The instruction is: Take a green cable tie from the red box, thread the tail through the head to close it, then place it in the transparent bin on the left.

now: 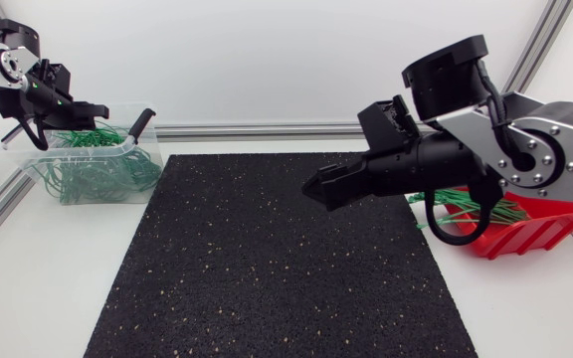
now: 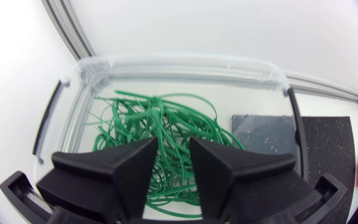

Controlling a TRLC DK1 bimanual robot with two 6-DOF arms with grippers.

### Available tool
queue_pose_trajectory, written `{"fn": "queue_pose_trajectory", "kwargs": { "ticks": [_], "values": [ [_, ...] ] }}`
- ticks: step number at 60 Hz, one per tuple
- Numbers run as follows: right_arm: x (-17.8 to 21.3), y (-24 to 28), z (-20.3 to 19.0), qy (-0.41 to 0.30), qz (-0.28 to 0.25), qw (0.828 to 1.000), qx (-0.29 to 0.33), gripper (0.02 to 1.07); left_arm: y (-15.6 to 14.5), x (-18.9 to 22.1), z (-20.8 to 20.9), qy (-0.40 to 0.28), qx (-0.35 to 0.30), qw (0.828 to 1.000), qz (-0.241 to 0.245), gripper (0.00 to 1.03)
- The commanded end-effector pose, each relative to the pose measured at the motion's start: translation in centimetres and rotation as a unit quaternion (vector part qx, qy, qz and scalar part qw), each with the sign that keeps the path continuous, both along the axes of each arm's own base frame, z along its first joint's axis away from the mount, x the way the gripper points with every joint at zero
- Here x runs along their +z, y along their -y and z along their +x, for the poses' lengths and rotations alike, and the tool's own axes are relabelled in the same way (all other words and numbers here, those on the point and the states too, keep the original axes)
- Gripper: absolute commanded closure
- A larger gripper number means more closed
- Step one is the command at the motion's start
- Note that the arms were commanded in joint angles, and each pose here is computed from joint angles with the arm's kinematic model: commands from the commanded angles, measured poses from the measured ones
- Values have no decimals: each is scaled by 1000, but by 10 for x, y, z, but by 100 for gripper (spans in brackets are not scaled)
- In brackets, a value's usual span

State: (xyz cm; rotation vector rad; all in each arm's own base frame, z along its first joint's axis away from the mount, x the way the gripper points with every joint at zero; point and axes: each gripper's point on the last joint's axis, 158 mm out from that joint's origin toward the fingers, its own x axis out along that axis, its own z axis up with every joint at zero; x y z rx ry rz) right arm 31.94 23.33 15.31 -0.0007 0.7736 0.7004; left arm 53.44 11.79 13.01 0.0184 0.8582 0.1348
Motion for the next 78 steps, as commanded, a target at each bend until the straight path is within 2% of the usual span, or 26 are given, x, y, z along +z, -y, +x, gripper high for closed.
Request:
{"fn": "queue_pose_trajectory", "kwargs": {
  "ticks": [1,9,22,26,47,58,78],
  "values": [
    [-5,15,-3,9,-22,1000,-6,6,10,10,-3,3,-2,1000,1,3],
    [-4,44,3,37,-52,997,-36,6,31,20,-30,12,-16,1000,6,3],
    [-2,98,9,59,-65,991,-97,6,57,37,-76,71,-29,997,15,3],
    [-3,121,8,71,-76,987,-119,6,59,36,-96,81,-11,997,-1,3],
    [-1,199,-8,134,-100,963,-212,6,94,34,-166,143,-51,988,7,3],
    [4,222,-21,183,-96,945,-253,6,99,34,-199,175,-53,983,6,3],
    [6,232,-42,248,-80,923,-284,6,112,45,-251,275,-71,959,13,3]
  ]
}}
